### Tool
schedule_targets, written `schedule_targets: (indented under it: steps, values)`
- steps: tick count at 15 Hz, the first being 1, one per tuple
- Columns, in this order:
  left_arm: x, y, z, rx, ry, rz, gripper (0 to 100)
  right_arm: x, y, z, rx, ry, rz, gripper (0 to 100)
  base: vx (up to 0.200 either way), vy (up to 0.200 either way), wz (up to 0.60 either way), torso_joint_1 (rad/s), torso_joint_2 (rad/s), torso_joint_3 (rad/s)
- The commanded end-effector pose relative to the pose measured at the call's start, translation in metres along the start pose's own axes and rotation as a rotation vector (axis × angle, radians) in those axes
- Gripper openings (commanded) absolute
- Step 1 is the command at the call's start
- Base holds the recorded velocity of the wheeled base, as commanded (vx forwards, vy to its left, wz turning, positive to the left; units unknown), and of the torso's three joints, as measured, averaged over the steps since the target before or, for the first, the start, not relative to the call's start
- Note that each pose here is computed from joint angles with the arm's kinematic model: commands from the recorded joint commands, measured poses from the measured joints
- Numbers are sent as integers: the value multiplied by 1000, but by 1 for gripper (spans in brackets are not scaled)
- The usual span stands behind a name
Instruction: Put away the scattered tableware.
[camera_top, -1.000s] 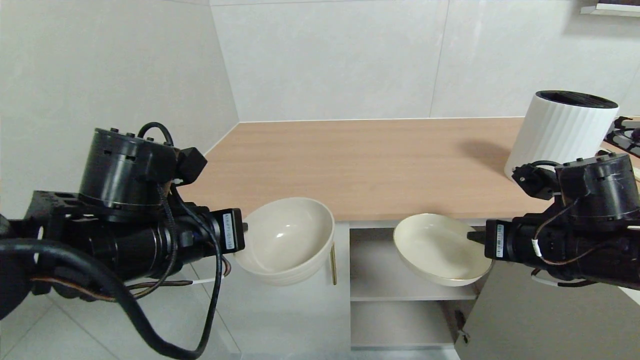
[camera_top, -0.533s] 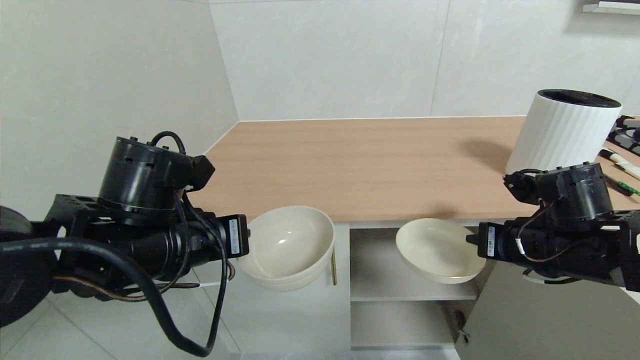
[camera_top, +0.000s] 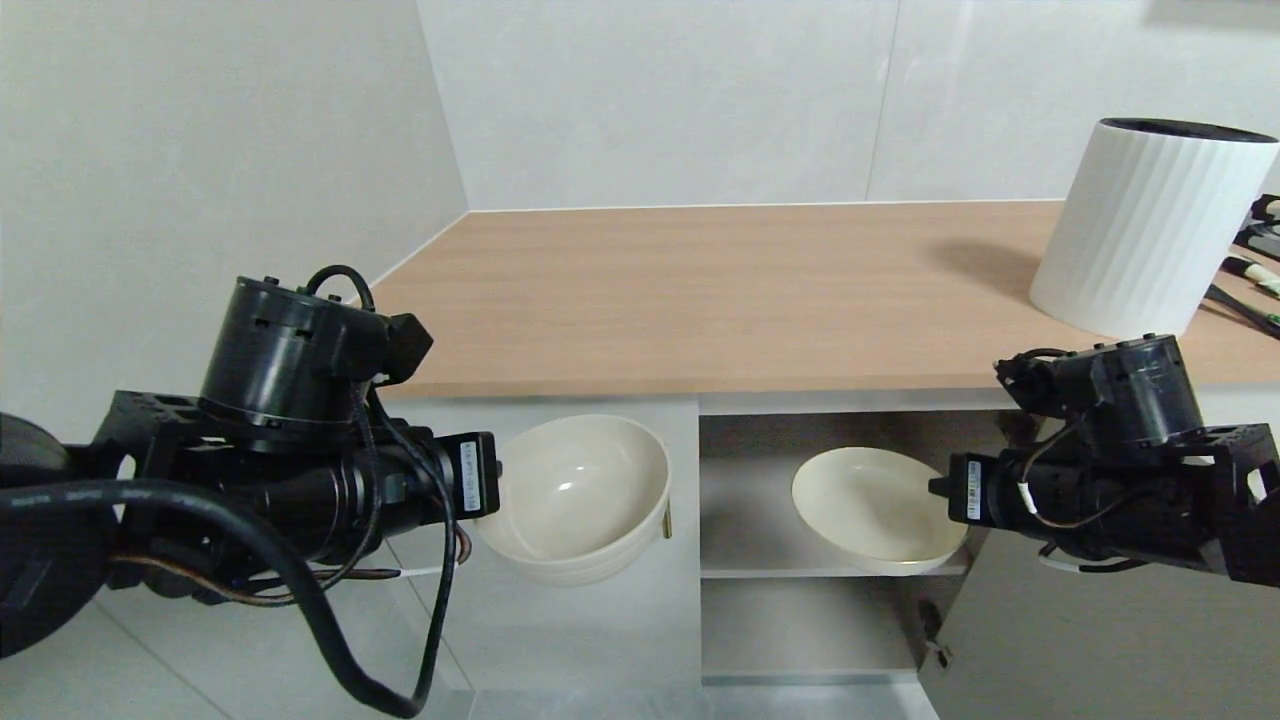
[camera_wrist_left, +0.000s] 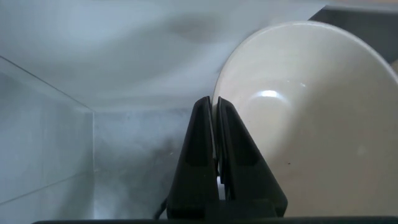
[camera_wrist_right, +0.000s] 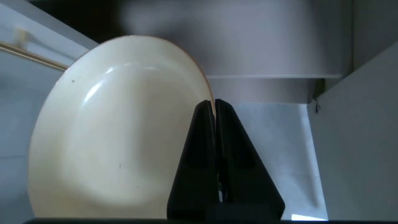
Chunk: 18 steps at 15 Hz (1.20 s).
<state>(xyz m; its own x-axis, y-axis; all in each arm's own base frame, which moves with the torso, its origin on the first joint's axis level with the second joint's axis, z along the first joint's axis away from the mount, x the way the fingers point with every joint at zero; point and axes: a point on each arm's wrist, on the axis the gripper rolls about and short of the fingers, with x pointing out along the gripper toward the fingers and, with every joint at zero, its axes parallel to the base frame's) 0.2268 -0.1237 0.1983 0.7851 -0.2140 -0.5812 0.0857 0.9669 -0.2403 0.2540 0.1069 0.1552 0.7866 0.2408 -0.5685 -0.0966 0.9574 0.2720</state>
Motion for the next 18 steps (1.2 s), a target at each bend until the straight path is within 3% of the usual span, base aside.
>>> schedule_targets:
  steps: [1, 10, 18]
  values:
    - [1, 0, -1, 1, 4, 2, 0, 5, 0, -2, -2, 12, -14, 0, 0, 0, 0, -168, 481, 305]
    - [3, 0, -1, 4, 10, 6, 0, 14, -2, -7, -15, 40, -30, 0, 0, 0, 0, -117, 427, 311]
    - [3, 0, -1, 3, 6, 5, 0, 43, -4, -18, -21, 68, -55, 0, 0, 0, 0, -6, 27, 19]
